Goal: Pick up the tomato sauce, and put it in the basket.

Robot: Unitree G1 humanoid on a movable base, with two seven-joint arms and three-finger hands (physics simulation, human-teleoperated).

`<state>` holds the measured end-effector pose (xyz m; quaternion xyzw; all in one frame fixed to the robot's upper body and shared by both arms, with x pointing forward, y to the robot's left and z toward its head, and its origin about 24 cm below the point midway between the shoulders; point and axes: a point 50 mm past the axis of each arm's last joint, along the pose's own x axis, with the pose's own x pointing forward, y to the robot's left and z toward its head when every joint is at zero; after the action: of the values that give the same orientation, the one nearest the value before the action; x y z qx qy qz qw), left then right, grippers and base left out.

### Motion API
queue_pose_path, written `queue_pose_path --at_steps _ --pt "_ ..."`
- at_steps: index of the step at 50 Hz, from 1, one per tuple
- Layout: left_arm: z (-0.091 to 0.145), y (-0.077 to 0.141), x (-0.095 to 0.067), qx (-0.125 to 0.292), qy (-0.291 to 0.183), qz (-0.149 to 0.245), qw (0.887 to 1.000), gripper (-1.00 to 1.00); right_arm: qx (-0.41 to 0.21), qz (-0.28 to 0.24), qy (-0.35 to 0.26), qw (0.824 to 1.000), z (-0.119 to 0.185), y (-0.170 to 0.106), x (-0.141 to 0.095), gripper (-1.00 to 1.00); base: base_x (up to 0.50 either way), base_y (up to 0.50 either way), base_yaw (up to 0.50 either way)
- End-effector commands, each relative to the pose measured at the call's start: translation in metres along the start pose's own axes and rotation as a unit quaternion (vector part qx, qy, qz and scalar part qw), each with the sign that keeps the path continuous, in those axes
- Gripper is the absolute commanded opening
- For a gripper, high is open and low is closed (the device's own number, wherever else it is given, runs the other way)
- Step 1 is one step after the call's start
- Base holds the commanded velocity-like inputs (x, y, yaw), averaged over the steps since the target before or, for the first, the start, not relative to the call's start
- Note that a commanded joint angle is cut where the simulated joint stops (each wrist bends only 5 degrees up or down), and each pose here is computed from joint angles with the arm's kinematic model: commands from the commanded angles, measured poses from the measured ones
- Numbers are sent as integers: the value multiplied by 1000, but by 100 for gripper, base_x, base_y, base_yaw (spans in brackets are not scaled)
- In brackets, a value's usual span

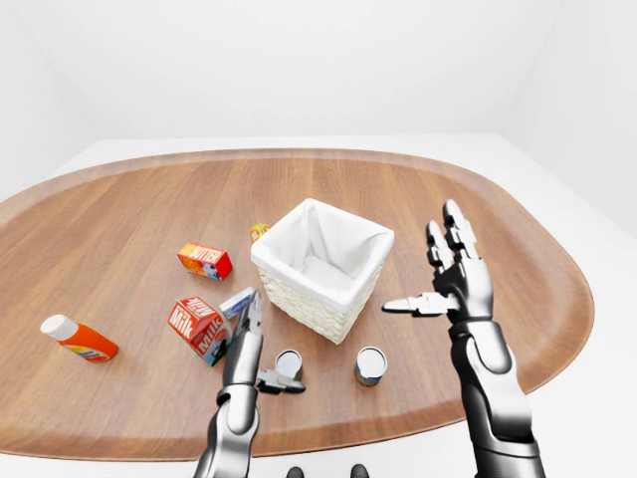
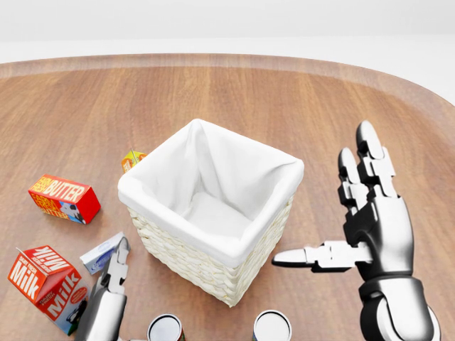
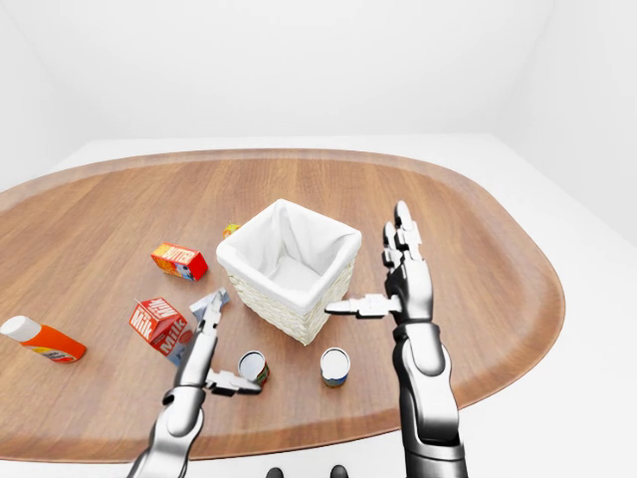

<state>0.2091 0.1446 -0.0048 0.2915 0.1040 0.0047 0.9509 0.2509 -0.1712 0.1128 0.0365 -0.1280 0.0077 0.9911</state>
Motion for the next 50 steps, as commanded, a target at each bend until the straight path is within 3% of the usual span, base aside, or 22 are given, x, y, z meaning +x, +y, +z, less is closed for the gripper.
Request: queue_pose_path --at_steps 1,11,19,29,35,50 --pt "-9 -3 3 1 19 -2 1000 100 0 1 5 1000 -2 0 0 100 0 0 0" --pt "-17 -6 5 5 37 -3 999 100 -1 2 9 1000 -4 1 -2 100 0 0 0" --pt "-7 -5 6 6 17 -5 1000 100 -1 3 9 1000 -4 1 -2 100 0 0 0" --pt "-15 -10 10 9 36 -8 999 100 -2 4 10 1000 -4 1 -3 100 0 0 0" --pt "-5 -8 11 8 16 -10 1000 100 -2 4 11 1000 -5 2 -3 100 0 0 0" --pt "-11 -13 12 9 30 -15 999 100 -2 5 10 1000 -4 2 -3 100 0 0 0"
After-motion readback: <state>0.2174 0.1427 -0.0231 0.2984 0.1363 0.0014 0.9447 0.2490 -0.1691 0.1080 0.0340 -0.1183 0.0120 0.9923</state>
